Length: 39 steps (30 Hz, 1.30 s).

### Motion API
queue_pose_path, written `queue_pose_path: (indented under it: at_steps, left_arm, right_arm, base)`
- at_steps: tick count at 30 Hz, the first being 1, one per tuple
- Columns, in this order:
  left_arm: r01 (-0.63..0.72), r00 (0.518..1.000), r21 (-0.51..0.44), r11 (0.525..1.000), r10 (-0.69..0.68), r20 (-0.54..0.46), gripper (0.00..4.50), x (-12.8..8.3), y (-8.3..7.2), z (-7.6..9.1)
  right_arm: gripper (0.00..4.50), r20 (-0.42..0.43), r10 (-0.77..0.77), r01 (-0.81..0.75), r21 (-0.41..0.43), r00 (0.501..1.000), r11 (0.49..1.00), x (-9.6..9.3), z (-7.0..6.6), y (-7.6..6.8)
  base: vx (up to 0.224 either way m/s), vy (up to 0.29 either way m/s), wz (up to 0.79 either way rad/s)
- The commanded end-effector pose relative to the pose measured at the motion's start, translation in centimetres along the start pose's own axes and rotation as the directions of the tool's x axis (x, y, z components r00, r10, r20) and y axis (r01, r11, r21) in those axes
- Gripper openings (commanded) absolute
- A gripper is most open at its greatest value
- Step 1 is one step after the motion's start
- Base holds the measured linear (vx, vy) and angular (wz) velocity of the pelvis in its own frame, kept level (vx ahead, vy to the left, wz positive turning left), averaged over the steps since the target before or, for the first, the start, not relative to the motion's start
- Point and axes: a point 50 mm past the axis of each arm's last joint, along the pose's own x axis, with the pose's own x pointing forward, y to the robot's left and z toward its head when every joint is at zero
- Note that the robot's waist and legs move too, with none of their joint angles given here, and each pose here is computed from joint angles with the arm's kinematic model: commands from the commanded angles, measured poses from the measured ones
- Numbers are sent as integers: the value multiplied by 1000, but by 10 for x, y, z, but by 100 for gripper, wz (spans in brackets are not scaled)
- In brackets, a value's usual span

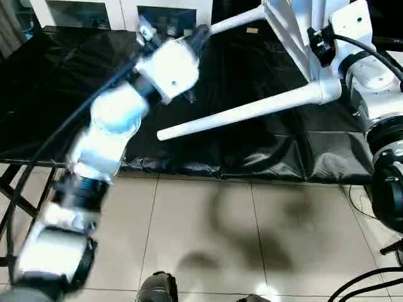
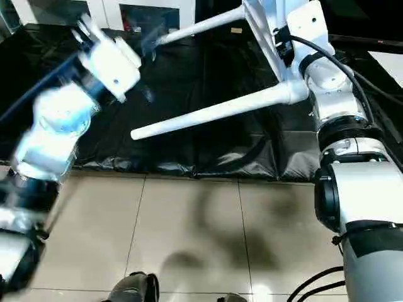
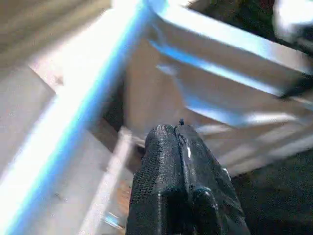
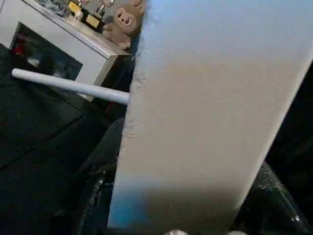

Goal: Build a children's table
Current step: Flip table

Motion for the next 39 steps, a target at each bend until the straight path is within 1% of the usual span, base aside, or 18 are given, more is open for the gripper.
queue_pose_path:
  at_steps: [1,2,4,7,10,11,12,13,14,15,16,17,18,21,27,31,34,39]
  left_arm:
    - [-45,999,98,994,46,-7,0,4,14,1]
    - [-57,998,117,992,59,-17,0,5,18,-1]
    - [-89,995,160,983,96,-34,33,8,27,-5]
    - [-105,991,183,978,117,-58,45,11,35,-12]
    - [-99,985,280,955,134,-111,78,16,39,-22]
    - [-99,985,280,955,134,-111,78,16,39,-22]
    - [-100,980,301,948,147,-136,85,18,42,-27]
    - [-121,975,295,948,169,-143,88,18,46,-28]
    - [-133,972,287,949,181,-147,112,19,49,-30]
    - [-141,971,282,949,189,-149,112,19,51,-30]
    - [-147,968,295,944,199,-154,127,20,54,-31]
    - [-149,967,299,943,202,-153,127,20,54,-31]
    - [-160,965,328,931,217,-145,140,22,57,-31]
    - [-157,964,365,918,223,-146,169,24,58,-33]
    - [-75,953,399,914,183,-241,170,28,55,-49]
    - [-53,945,407,912,178,-275,170,28,56,-54]
    - [-49,936,393,918,179,-302,170,28,57,-59]
    - [-75,917,435,897,234,-324,170,27,65,-64]
  right_arm:
    - [196,45,54,-48,-122,997,991,2,11,1]
    - [196,46,54,-48,-124,997,991,2,12,2]
    - [196,47,56,-49,-128,997,991,2,13,2]
    - [196,46,59,-53,-130,997,990,3,13,3]
    - [196,48,67,-61,-135,997,989,3,13,5]
    - [196,48,67,-61,-135,997,989,3,13,5]
    - [196,49,70,-62,-137,996,989,3,14,5]
    - [196,49,70,-63,-138,996,988,3,14,5]
    - [196,50,70,-63,-140,996,988,3,14,5]
    - [196,50,70,-63,-141,996,988,3,14,5]
    - [196,50,71,-63,-142,996,988,3,14,4]
    - [196,50,71,-63,-143,996,988,3,14,4]
    - [196,49,72,-64,-146,996,987,3,14,4]
    - [196,48,72,-65,-149,996,987,3,14,3]
    - [196,53,82,-72,-163,995,984,3,15,4]
    - [196,60,87,-76,-170,994,982,4,18,4]
    - [196,63,90,-78,-173,994,982,4,18,5]
    - [196,66,98,-85,-181,993,980,4,19,5]
  base:
    - [0,0,0]
    - [0,0,0]
    - [0,0,0]
    - [0,0,0]
    - [0,0,0]
    - [0,0,0]
    - [0,0,0]
    - [0,0,0]
    - [0,0,0]
    - [0,0,0]
    - [0,0,0]
    - [0,0,0]
    - [0,0,0]
    - [0,0,0]
    - [0,0,0]
    - [0,0,0]
    - [0,0,0]
    - [0,0,0]
